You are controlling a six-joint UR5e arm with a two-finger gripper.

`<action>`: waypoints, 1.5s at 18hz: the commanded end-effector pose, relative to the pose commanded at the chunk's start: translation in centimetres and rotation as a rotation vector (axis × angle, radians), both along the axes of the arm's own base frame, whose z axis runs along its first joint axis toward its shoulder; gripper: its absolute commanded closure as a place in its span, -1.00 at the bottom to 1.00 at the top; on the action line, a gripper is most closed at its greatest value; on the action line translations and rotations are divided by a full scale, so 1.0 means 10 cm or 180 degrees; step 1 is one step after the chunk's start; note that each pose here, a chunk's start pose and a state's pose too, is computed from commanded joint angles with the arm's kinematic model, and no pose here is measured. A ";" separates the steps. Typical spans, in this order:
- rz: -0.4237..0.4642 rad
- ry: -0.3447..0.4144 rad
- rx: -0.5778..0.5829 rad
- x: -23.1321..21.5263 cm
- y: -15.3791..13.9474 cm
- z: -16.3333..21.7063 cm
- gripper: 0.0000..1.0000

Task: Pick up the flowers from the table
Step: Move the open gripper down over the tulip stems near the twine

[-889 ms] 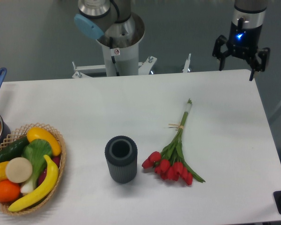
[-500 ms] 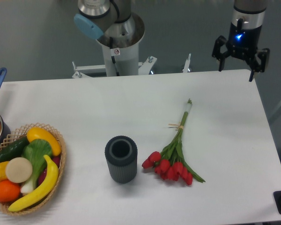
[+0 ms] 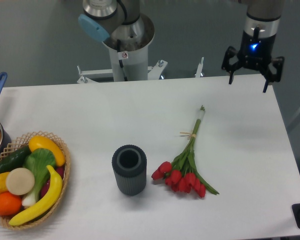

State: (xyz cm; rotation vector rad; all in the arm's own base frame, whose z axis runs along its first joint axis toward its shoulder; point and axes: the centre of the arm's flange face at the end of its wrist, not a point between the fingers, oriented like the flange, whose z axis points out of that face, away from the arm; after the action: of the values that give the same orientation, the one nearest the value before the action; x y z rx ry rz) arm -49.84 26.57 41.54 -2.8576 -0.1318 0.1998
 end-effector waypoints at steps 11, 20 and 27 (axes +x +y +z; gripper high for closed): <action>0.0188 -0.0188 0.0077 0.08 0.92 -0.68 -1.00; -0.0008 -0.0328 -0.0075 0.22 1.23 -1.43 -1.00; -0.0083 -0.0454 -0.0147 0.26 1.34 -1.71 -1.00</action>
State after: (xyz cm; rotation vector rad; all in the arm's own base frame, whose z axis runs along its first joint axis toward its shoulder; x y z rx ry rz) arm -47.20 39.94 24.41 -2.9165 -0.1194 -0.0066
